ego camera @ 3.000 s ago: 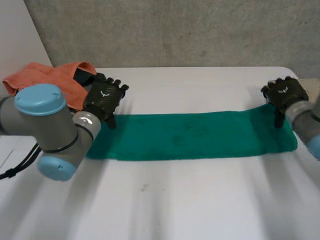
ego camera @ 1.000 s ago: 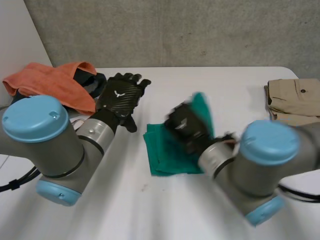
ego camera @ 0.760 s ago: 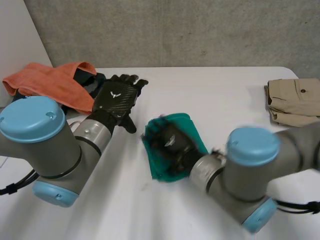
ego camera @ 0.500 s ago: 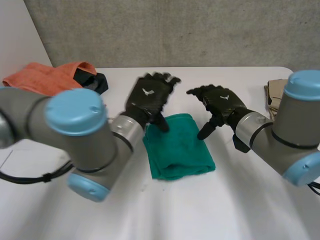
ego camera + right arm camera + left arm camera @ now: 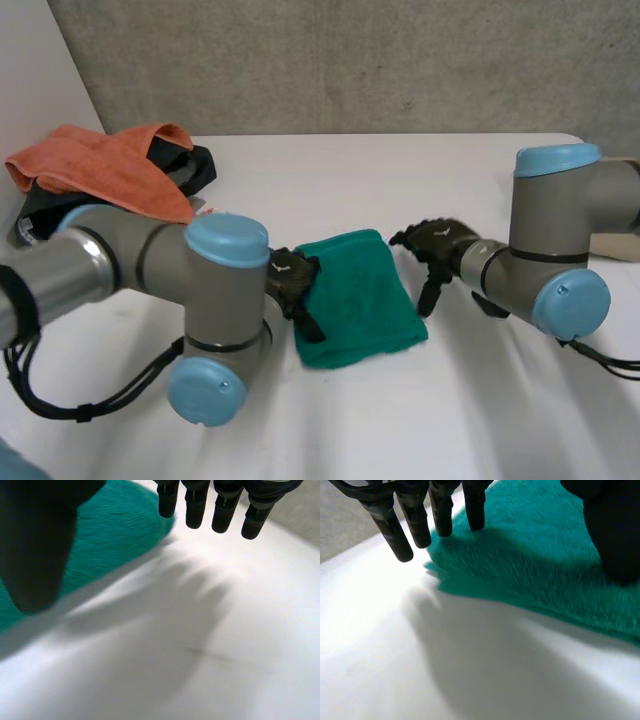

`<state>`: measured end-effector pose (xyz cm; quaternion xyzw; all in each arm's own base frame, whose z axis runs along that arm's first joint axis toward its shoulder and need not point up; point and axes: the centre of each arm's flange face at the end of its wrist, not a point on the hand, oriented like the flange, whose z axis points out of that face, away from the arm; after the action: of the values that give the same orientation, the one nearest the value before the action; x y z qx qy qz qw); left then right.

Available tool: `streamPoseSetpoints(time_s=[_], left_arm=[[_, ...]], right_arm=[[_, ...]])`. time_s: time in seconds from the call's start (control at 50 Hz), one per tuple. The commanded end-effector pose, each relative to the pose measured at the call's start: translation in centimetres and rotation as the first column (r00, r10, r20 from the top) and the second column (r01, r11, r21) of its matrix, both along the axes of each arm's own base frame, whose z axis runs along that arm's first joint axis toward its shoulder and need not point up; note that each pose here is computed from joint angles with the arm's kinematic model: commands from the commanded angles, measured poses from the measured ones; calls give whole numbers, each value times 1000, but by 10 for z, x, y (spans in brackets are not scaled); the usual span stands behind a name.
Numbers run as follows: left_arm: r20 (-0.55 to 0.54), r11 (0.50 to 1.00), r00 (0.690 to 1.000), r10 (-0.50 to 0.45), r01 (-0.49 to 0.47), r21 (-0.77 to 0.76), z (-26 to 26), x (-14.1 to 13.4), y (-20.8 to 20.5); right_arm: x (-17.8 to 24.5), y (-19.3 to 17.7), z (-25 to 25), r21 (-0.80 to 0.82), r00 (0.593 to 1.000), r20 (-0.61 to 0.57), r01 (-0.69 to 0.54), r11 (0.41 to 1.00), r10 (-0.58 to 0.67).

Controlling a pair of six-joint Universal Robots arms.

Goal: Fold the laundry.

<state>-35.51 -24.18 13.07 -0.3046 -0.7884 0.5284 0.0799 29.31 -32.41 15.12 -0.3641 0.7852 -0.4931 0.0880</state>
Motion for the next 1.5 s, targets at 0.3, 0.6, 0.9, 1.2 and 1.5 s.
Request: streamPoseSetpoints(time_s=[0.3, 0.6, 0.9, 1.2, 1.5], left_arm=[[-285, 893, 858, -426, 349, -284, 137, -3, 6], [-328, 853, 789, -520, 465, -235, 136, -5, 18], [-329, 854, 789, -519, 460, -244, 137, -5, 16], [-330, 853, 788, -519, 459, -247, 138, -5, 16], [-330, 831, 772, -543, 437, -345, 171, -2, 18]], right_arm=[[16, 117, -5, -218, 973, -66, -229, 949, 220], [31, 98, -44, -312, 974, -38, -224, 923, 224], [46, 75, -44, -379, 976, -3, -204, 903, 219], [58, 53, -41, -414, 978, 16, -181, 892, 206], [40, -35, 65, -582, 947, 302, 93, 808, 109]])
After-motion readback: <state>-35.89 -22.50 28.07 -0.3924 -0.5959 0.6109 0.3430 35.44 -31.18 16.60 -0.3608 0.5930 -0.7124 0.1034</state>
